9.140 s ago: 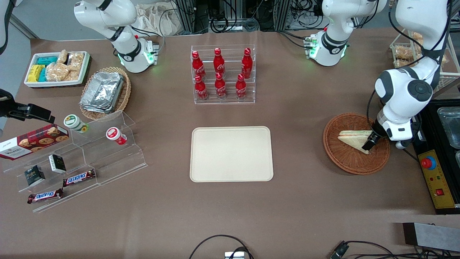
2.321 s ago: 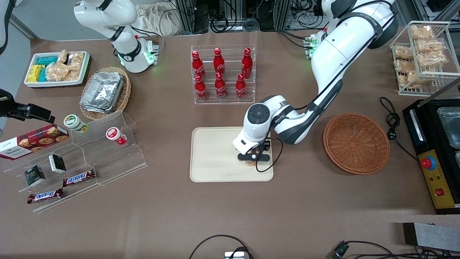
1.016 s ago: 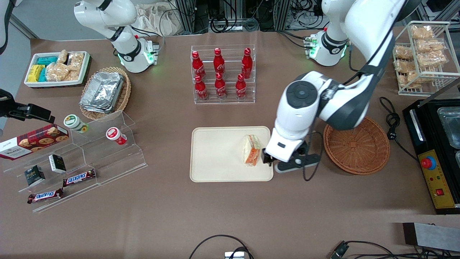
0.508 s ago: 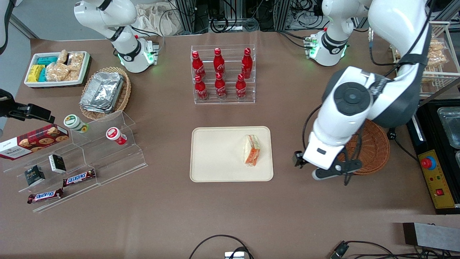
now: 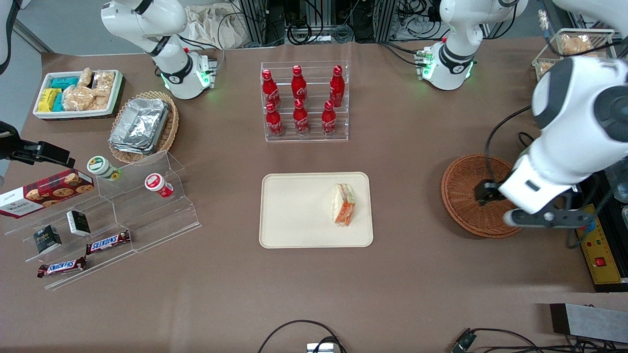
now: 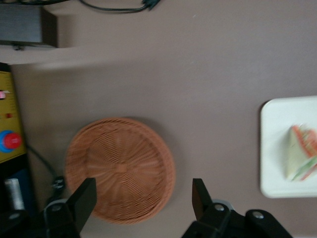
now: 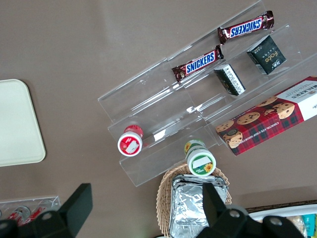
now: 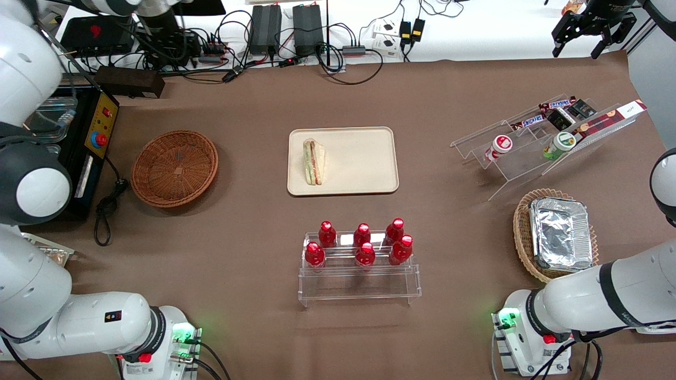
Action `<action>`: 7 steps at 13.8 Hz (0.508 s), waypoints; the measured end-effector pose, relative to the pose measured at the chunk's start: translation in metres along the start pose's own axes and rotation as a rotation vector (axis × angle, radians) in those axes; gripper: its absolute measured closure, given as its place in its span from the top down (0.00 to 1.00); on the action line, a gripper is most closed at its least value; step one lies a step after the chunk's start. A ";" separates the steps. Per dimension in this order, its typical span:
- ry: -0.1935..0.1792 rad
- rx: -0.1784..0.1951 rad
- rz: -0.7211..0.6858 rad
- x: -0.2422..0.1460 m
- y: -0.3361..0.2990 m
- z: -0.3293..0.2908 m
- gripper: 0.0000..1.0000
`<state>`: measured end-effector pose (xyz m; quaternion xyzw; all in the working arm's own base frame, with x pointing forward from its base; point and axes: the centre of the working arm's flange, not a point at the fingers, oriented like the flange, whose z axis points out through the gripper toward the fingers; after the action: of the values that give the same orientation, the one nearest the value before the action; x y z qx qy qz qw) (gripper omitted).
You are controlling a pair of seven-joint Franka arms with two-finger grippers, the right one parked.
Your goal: Place sandwich from basket to tray
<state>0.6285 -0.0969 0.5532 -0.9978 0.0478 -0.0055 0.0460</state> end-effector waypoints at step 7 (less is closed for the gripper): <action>-0.002 0.001 0.030 -0.055 -0.051 -0.055 1.00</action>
<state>0.5772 -0.0465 0.6125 -0.9969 0.0626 -0.0040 0.0467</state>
